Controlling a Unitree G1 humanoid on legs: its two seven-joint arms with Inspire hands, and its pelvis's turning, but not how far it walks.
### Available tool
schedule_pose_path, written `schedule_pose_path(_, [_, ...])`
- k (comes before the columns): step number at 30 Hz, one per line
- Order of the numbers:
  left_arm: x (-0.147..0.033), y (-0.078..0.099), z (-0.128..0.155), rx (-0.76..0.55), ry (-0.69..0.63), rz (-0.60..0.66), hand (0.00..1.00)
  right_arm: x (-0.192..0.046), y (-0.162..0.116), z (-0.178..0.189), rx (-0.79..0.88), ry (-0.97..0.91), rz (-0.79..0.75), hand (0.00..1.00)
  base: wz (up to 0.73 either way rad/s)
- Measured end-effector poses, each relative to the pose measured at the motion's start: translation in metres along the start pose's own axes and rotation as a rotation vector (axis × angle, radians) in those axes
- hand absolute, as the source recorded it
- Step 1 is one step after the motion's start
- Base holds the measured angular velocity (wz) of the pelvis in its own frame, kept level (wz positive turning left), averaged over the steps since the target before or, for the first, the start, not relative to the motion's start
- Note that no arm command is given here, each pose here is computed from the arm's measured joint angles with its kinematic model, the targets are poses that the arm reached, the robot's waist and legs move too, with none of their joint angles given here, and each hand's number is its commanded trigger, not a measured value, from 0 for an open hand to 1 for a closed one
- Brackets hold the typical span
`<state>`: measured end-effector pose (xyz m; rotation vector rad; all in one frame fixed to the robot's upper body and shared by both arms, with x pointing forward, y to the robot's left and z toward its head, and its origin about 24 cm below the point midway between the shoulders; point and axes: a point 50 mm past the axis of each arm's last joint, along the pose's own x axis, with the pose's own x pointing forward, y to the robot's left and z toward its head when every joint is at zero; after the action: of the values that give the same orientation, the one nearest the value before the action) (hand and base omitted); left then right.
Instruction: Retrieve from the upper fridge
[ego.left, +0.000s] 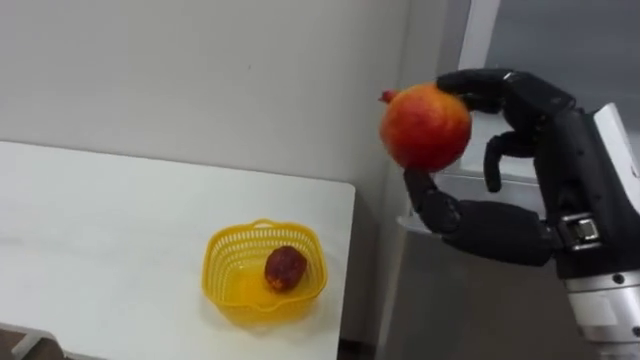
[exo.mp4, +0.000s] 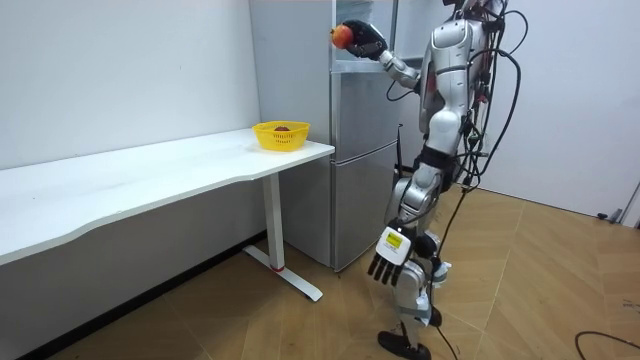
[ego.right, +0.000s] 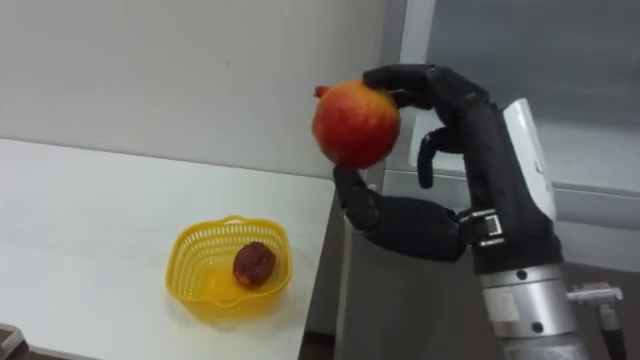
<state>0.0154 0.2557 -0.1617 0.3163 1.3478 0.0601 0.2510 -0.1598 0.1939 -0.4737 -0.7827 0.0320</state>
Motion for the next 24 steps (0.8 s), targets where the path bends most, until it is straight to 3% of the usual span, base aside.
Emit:
schedule_pose_path(13, [0.002,0.003,0.007,0.033,-0.002,-0.034,0.0,0.004,0.044,0.019,-0.046,-0.113,0.215,1.0,0.11])
schedule_pose_path(24, [0.003,0.004,0.014,0.085,-0.012,-0.068,0.0,0.006,0.064,-0.042,-0.092,0.116,0.312,1.0,0.09])
